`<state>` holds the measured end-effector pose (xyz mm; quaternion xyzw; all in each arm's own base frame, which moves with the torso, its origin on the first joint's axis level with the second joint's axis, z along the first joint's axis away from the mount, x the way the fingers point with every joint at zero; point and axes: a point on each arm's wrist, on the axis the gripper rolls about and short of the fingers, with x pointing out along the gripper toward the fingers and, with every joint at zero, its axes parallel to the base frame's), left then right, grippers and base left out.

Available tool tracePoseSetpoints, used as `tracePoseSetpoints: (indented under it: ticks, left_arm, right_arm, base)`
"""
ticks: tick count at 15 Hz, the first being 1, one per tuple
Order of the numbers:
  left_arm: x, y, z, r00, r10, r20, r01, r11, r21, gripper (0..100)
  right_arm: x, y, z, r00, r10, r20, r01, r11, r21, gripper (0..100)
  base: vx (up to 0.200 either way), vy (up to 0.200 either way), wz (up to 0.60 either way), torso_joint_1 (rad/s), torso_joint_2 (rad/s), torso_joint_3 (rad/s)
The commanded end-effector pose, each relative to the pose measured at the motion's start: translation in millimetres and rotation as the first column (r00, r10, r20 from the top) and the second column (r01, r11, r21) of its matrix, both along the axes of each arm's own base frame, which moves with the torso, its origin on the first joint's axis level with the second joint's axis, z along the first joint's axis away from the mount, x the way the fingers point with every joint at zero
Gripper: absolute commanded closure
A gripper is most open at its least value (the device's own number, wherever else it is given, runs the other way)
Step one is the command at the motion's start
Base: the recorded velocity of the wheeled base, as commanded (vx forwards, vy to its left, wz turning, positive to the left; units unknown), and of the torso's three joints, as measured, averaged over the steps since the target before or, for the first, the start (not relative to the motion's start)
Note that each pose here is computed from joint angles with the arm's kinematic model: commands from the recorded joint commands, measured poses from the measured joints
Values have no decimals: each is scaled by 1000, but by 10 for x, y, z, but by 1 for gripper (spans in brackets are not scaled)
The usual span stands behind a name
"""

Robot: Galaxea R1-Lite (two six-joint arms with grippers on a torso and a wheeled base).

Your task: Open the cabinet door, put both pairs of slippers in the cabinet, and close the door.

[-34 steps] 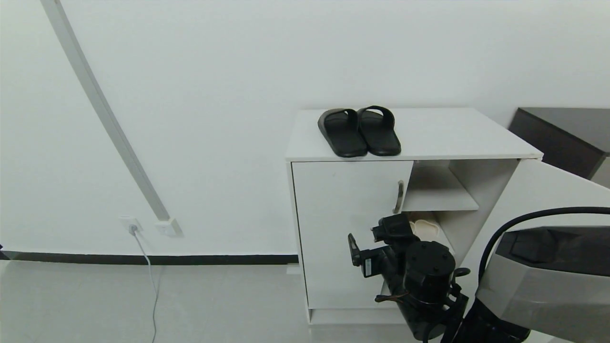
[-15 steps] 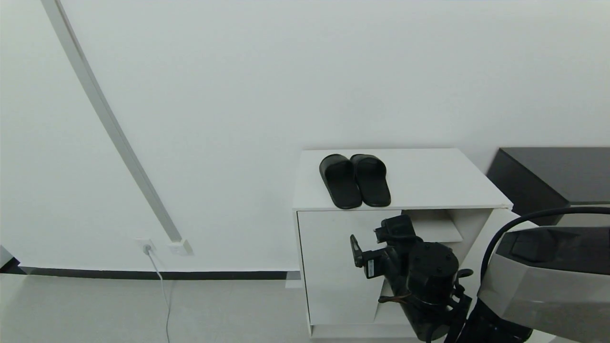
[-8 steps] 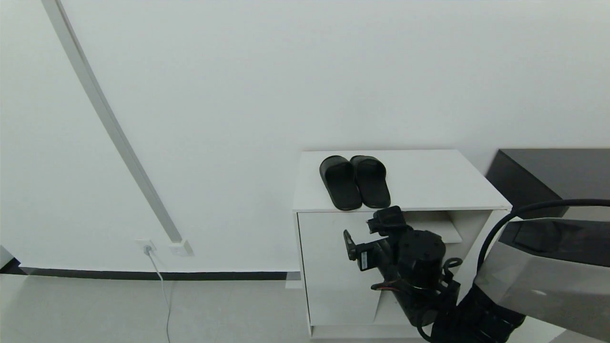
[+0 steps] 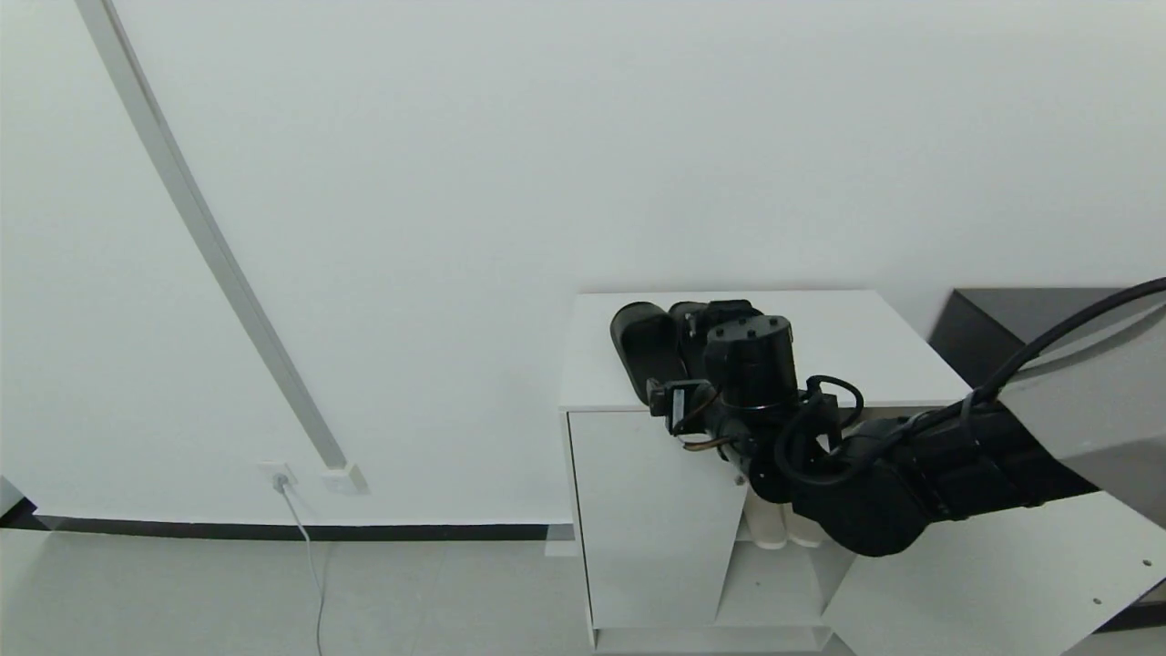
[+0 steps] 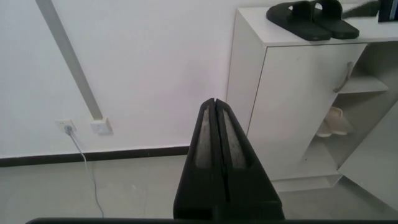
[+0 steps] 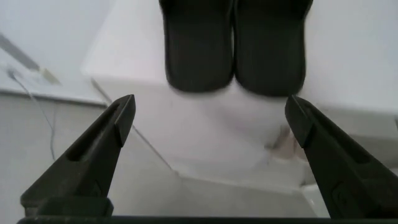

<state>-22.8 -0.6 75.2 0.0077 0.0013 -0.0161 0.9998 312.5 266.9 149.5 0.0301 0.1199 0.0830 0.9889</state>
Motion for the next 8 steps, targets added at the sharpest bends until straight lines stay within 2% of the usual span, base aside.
tracePoseSetpoints:
  ticks: [1, 5, 7, 8]
  left_arm:
    - [1, 0, 0, 1000, 1, -2, -1, 1000, 0, 100]
    - [1, 0, 0, 1000, 1, -2, -1, 1000, 0, 100]
    - [1, 0, 0, 1000, 1, -2, -1, 1000, -2, 100]
    - [1, 0, 0, 1000, 1, -2, -1, 1000, -3, 100]
  right_arm:
    - [77, -26, 53, 1000, -18, 17, 18, 1000, 16, 0]
    - [124, 5, -270, 999, -24, -36, 23, 1000, -22, 0]
    - [193, 56, -485, 999, -23, -22, 23, 999, -23, 0]
    - [255, 49, -558, 999, -32, -10, 32, 999, -23, 0]
  base:
    - [200, 0, 0, -12, -12, 2]
    - [200, 0, 0, 13, 6, -1]
    - [200, 0, 0, 0, 2, 0]
    - [0, 0, 0, 0, 0, 0]
